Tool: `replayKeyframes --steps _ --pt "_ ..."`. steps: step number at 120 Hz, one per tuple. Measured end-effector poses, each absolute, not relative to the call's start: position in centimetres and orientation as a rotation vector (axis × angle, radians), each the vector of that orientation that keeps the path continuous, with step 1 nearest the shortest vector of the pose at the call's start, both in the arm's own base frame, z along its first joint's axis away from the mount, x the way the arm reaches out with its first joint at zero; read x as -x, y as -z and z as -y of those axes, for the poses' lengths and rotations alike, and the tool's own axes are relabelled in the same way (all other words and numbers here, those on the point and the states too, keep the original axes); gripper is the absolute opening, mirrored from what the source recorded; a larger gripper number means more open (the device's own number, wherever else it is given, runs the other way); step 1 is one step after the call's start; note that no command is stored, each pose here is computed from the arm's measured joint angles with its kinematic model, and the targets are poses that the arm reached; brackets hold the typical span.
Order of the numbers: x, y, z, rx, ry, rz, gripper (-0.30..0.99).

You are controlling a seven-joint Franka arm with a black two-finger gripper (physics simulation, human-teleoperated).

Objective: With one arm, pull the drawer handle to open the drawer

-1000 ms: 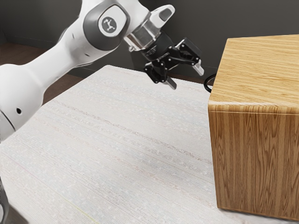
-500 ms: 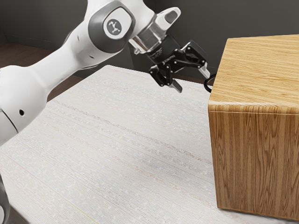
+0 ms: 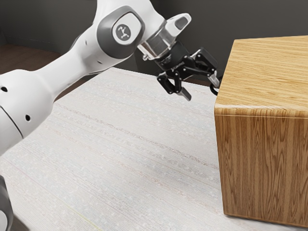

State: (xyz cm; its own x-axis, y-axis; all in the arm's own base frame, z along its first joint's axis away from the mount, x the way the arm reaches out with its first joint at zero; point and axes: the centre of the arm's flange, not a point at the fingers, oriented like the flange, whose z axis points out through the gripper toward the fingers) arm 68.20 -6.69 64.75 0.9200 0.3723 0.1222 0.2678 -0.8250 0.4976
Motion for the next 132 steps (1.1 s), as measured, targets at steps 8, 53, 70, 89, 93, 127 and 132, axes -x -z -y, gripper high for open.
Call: replayKeyframes --steps 8,53,70,89,93,127,132 --pt "-68.2 -64.8 6.8 -2.595 -0.292 -0.459 0.62" --pt "-67.7 -65.3 6.4 -2.610 -0.292 -0.465 0.23" --pt "-67.5 -65.7 6.0 -2.626 -0.295 -0.475 0.09" --pt "-67.2 -65.9 5.5 -2.639 -0.294 -0.488 -0.02" --pt "-67.1 -66.0 5.3 -2.641 -0.295 -0.490 -0.03" --pt "-66.3 -66.3 3.6 -2.662 -0.291 -0.534 -0.08" --pt "-66.2 -66.3 3.5 -2.664 -0.291 -0.539 -0.09"
